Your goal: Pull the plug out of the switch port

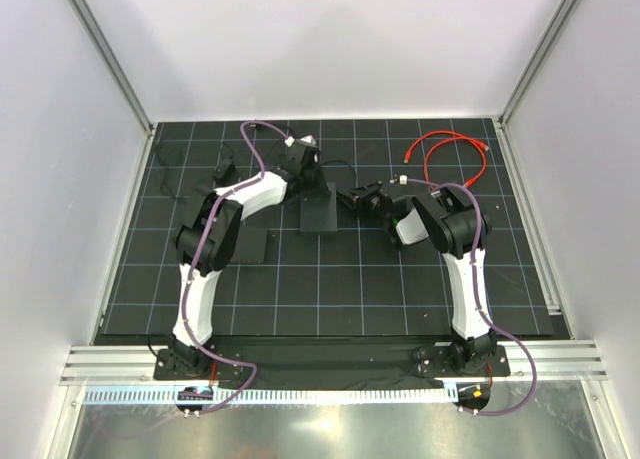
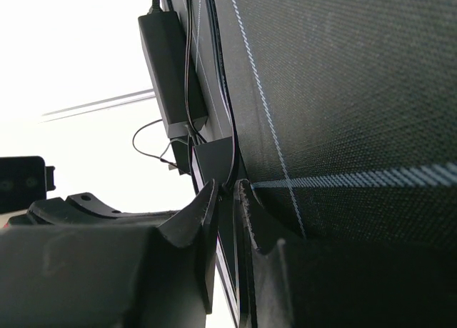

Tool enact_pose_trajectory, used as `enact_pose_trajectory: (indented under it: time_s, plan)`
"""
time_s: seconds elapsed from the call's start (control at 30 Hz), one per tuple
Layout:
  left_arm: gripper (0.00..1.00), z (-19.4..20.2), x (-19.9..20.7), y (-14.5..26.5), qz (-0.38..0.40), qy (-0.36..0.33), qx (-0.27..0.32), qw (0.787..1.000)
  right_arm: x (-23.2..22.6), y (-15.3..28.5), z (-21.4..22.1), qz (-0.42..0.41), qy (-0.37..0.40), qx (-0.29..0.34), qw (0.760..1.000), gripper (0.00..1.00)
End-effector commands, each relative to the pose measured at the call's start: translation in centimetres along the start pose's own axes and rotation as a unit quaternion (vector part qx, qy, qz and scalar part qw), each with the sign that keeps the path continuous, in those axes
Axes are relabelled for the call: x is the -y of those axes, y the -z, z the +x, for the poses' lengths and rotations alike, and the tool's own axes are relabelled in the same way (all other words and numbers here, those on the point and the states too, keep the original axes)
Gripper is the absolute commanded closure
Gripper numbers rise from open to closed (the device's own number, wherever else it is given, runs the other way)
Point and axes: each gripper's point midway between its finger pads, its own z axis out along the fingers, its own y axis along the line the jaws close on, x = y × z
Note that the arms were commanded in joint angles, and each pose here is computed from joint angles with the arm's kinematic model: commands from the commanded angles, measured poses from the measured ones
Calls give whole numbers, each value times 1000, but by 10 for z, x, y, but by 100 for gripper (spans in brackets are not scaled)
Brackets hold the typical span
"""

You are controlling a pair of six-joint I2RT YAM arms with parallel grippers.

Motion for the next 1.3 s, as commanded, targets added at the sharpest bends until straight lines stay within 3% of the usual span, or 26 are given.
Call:
enact_pose_trajectory:
  time_s: [0.0, 0.37, 0.57, 0.83, 1.03, 1.27]
  plan:
    - [100, 36, -44, -19, -56, 32, -61, 996, 34, -8, 4, 58, -20, 13, 998, 99]
    - [100, 63, -75, -40, -109, 108, -73, 985, 39, -2, -16, 110, -60, 79, 989, 99]
    - [100, 63, -83, -35, -160, 92, -45, 982, 35, 6, -29, 162, -42, 145, 975, 99]
    - [100, 70, -88, -32, -197, 77, -44, 976, 46, 4, -35, 177, -66, 170, 967, 99]
    - [100, 72, -87, -32, -194, 68, -51, 977, 27, -7, -44, 176, 27, 154, 972, 99]
    - [100, 72, -87, -32, -194, 66, -54, 977, 33, 6, -61, 194, 58, 162, 966, 99]
